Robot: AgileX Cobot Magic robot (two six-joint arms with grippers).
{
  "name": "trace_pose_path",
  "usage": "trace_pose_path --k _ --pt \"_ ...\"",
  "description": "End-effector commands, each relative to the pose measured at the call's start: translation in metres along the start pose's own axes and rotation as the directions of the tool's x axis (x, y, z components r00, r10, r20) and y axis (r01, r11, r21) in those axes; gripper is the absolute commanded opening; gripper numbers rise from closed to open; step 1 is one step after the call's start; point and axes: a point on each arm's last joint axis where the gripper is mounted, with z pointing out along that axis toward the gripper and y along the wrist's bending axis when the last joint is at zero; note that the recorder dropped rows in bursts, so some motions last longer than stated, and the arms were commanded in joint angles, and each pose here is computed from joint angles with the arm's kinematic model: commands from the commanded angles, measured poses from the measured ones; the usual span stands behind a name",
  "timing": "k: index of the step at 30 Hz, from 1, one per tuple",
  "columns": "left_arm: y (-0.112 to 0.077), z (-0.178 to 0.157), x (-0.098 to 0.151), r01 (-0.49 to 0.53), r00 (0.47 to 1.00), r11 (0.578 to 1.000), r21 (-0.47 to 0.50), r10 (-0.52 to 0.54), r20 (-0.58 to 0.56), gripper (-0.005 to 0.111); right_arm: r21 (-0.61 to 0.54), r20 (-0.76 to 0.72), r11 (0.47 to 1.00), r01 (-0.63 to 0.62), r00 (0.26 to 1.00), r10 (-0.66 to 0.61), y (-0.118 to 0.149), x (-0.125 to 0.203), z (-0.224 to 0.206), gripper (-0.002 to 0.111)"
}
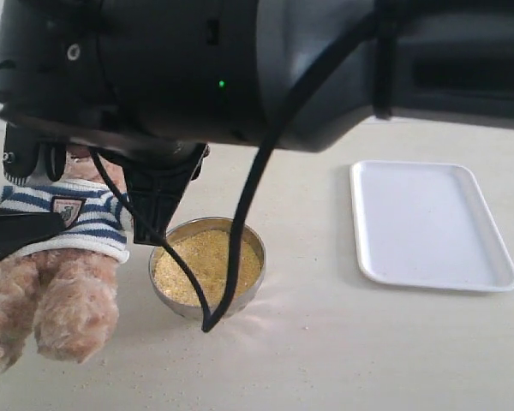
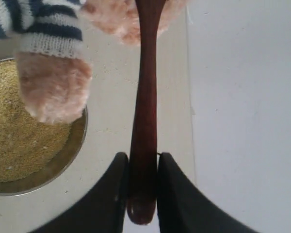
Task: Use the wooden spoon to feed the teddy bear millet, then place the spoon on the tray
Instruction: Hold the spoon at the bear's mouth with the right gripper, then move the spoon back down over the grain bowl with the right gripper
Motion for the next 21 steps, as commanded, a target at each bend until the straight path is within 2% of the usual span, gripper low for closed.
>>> trace_pose_path --k 1,4,9,13,17,21 --pt "-0.005 0.001 0.0 -0.005 1.0 0.999 0.041 0.004 0.012 0.005 -0.045 -0.006 0.991 -0.128 0.992 0.128 -0.026 0.02 -0.009 0.0" --pt "-0.005 0.001 0.0 -0.005 1.0 0.999 0.041 0.004 0.012 0.005 -0.154 -0.004 0.974 -0.166 0.986 0.168 -0.038 0.035 -0.018 0.0" --pt "-0.005 0.001 0.0 -0.005 1.0 0.999 0.041 0.004 0.012 0.005 -0.323 -0.064 0.912 -0.253 0.967 0.246 -0.052 0.063 -0.027 0.0" --pt "-0.005 0.001 0.0 -0.005 1.0 0.999 0.041 0.004 0.012 0.005 -0.351 -0.127 0.873 -0.339 0.941 0.314 -0.066 0.084 -0.017 0.0" --pt "-0.005 0.001 0.0 -0.013 1.0 0.999 0.041 0.013 0.012 0.005 -0.408 -0.165 0.817 -0.407 0.913 0.373 -0.067 0.094 -0.007 0.0" --pt "-0.005 0.001 0.0 -0.015 1.0 0.999 0.041 0.014 0.012 0.005 -0.43 -0.19 0.826 -0.366 0.931 0.313 -0.056 0.099 0.001 0.0"
